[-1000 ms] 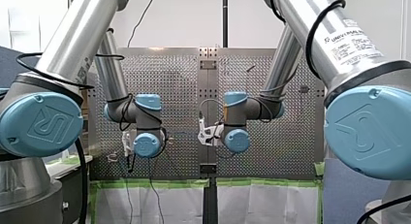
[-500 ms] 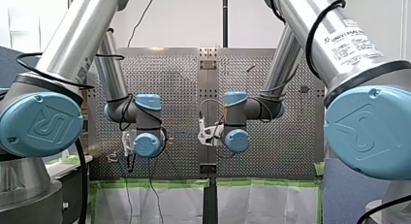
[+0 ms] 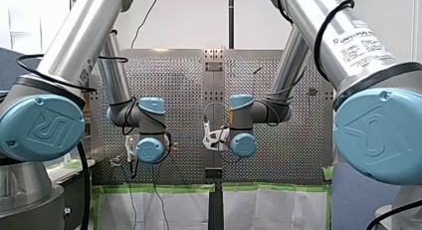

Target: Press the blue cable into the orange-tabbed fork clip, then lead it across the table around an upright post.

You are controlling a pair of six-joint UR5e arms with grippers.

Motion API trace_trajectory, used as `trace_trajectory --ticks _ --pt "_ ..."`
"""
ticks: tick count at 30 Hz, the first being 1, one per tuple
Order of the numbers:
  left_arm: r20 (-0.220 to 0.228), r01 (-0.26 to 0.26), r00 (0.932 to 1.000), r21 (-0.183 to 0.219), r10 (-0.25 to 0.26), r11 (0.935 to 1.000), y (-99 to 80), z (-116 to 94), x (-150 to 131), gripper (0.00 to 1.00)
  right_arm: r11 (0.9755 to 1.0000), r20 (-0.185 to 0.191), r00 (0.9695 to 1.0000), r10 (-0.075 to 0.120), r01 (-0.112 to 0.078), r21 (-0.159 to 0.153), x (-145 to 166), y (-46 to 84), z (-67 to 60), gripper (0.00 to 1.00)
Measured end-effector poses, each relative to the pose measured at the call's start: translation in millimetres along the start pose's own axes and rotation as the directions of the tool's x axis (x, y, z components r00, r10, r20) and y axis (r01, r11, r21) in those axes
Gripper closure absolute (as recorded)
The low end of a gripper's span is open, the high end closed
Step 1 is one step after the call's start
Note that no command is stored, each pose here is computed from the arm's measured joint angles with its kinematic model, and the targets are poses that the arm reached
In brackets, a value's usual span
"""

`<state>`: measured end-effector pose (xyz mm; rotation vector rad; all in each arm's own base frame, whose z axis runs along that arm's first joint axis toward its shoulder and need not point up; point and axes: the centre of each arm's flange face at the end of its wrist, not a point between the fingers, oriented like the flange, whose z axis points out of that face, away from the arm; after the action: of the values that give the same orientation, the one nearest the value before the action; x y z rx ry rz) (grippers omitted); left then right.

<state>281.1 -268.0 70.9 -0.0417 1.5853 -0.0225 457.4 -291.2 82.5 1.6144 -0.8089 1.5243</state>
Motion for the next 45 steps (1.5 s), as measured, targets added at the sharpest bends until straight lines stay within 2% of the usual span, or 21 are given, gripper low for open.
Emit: trace_trajectory --ticks 6,9,45 --pt "-0.031 -0.021 0.9993 0.009 0.021 0.9997 1.5 -4.2 13.7 1.00 0.9997 0.070 0.9973 -0.023 0.022 0.010 -28.1 -2.7 -8.0 1.00" --pt "-0.034 -0.022 0.9992 0.010 0.023 0.9997 1.6 -4.5 14.8 1.00 0.9996 0.086 0.9959 -0.028 0.027 0.012 -35.8 -3.0 -9.8 1.00" --pt "-0.035 -0.023 0.9991 0.010 0.023 0.9997 1.7 -4.8 15.2 1.00 0.9995 0.092 0.9953 -0.030 0.029 0.013 -39.1 -3.3 -10.6 1.00"
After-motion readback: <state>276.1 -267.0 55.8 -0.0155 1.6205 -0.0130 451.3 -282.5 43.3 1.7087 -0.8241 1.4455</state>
